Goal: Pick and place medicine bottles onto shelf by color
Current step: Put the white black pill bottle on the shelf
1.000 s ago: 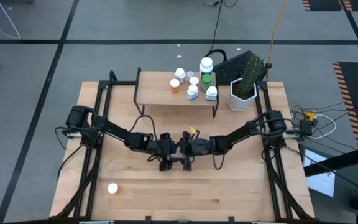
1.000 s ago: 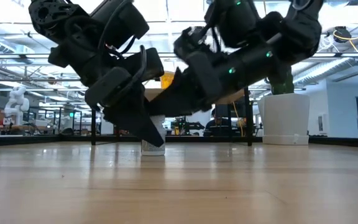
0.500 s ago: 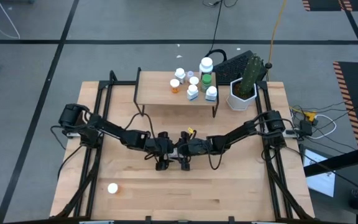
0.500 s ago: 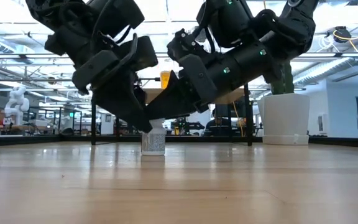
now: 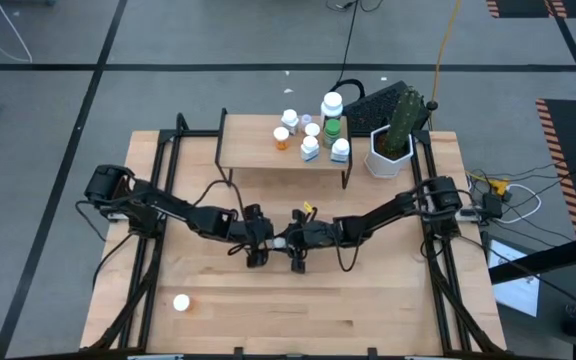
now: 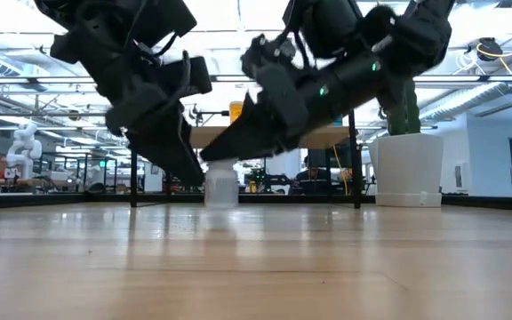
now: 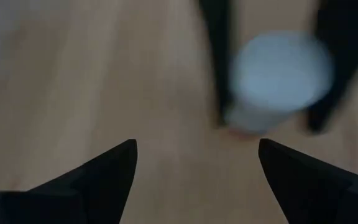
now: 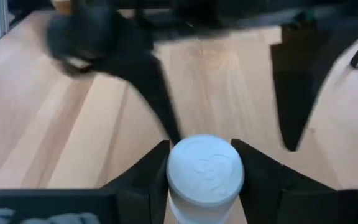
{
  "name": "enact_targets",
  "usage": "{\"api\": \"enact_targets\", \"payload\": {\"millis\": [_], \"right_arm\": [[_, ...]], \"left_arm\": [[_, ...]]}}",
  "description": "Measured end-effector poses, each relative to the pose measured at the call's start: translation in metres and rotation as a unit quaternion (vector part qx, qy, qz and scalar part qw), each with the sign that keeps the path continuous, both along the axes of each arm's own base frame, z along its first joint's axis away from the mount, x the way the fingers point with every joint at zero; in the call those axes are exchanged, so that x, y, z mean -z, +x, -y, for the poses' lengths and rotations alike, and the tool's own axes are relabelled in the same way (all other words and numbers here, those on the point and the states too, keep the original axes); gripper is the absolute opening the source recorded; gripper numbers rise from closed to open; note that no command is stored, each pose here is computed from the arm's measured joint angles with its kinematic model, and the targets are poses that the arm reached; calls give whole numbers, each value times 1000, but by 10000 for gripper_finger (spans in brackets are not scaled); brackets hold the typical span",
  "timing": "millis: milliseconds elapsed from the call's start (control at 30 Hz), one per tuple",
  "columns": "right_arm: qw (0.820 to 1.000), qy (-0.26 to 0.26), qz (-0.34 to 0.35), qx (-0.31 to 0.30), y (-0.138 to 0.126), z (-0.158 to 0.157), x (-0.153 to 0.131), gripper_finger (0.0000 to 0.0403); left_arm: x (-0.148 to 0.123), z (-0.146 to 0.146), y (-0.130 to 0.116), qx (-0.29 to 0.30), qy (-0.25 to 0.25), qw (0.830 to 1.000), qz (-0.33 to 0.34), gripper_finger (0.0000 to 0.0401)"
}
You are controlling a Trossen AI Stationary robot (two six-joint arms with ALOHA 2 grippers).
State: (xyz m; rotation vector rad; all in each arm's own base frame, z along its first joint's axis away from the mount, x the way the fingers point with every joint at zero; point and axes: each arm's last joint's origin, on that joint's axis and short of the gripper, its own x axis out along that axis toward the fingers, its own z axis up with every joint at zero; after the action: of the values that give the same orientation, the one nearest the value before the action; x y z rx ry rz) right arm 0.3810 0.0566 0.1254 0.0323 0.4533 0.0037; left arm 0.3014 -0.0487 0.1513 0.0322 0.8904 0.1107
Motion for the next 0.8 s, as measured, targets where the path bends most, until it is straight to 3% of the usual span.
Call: {"api": "enact_targets", "payload": {"millis": [233,433,800], "right_arm": [[996,-49,-10,71,-16,7,-35,137],[989,-80,14,126,-29,18,-66,143],[981,-113,43,154,-12,47,-116,146]], "left_arm": [[0,-2,0,-15,15,1000,0,337],[-3,-3,8,-24,8,999,46,337],[-3,-10,11,-29,11,998,55,337]]}}
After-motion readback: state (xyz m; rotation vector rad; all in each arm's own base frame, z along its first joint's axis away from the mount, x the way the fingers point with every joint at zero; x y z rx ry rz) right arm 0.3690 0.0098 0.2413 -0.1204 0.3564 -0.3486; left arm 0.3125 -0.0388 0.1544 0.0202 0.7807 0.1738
